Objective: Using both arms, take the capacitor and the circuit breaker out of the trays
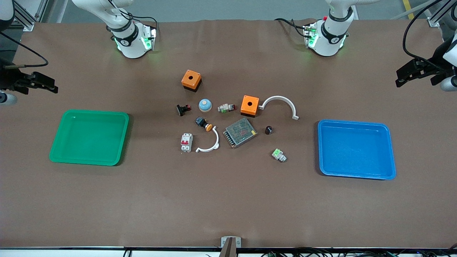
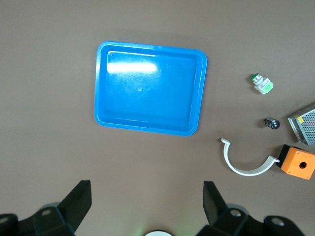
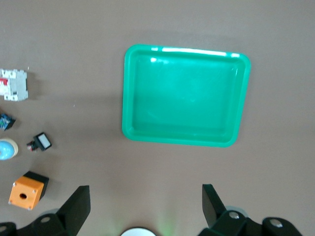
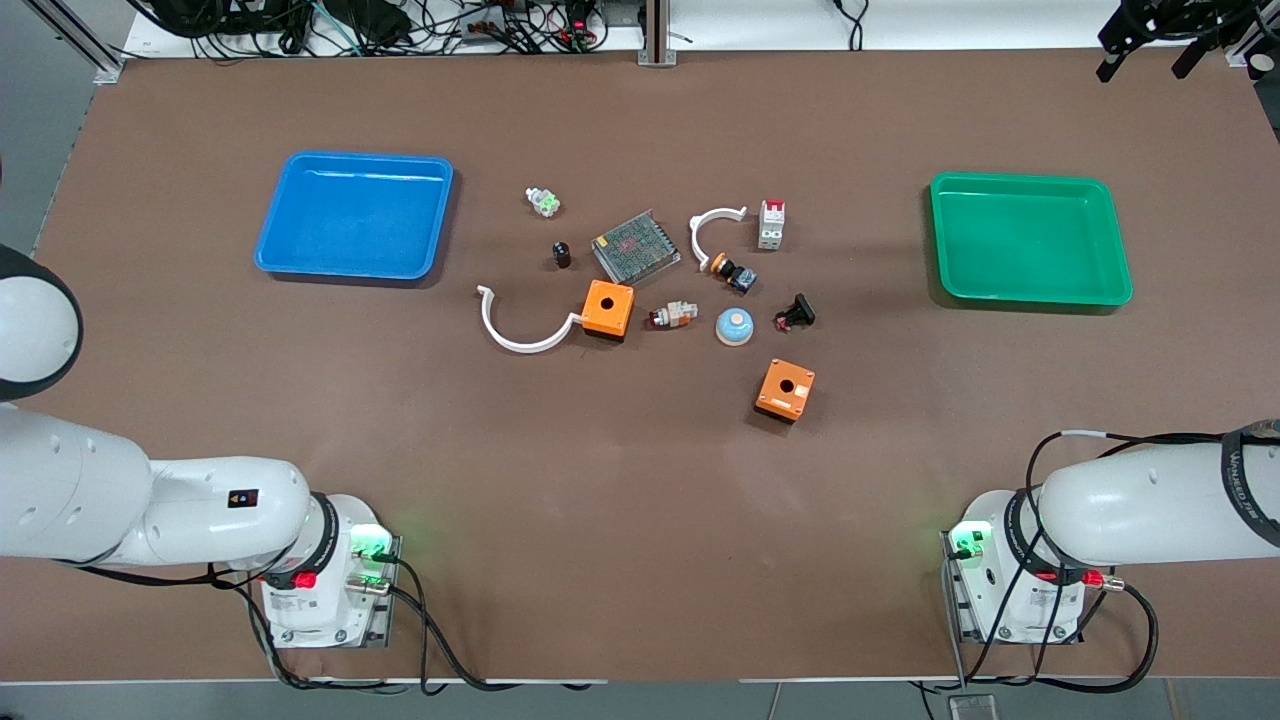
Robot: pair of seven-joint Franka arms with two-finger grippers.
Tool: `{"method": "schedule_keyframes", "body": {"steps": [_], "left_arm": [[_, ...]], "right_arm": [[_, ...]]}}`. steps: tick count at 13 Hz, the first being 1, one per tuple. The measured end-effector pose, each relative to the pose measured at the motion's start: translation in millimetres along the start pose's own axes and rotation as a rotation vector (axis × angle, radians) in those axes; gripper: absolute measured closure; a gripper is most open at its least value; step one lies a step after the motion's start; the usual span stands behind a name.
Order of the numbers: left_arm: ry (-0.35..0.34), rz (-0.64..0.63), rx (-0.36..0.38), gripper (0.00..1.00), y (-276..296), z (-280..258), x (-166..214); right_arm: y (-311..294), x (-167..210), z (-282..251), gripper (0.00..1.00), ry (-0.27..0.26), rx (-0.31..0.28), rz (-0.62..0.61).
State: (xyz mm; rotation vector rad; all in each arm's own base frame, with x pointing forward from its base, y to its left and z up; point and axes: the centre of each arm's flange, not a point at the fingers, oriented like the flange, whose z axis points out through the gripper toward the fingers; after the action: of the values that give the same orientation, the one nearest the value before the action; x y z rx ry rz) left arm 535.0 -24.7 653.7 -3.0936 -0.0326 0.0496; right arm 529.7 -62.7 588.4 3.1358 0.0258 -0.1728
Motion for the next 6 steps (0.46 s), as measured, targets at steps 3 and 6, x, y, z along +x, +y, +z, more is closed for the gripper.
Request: {"method": "schedule_keyframes", "body": {"steps": [3,6], "left_arm": [[-0.013,-0.001,-0.006,0.00,0,6,0],[-0.013,0.001,-0.006,0.00,0,6,0]], "right_arm": [[26,-3,-27,0.00,0.070,-0.005,0.047],[23,0,-45,0.00,0.107,-0.012,0.043]]}}
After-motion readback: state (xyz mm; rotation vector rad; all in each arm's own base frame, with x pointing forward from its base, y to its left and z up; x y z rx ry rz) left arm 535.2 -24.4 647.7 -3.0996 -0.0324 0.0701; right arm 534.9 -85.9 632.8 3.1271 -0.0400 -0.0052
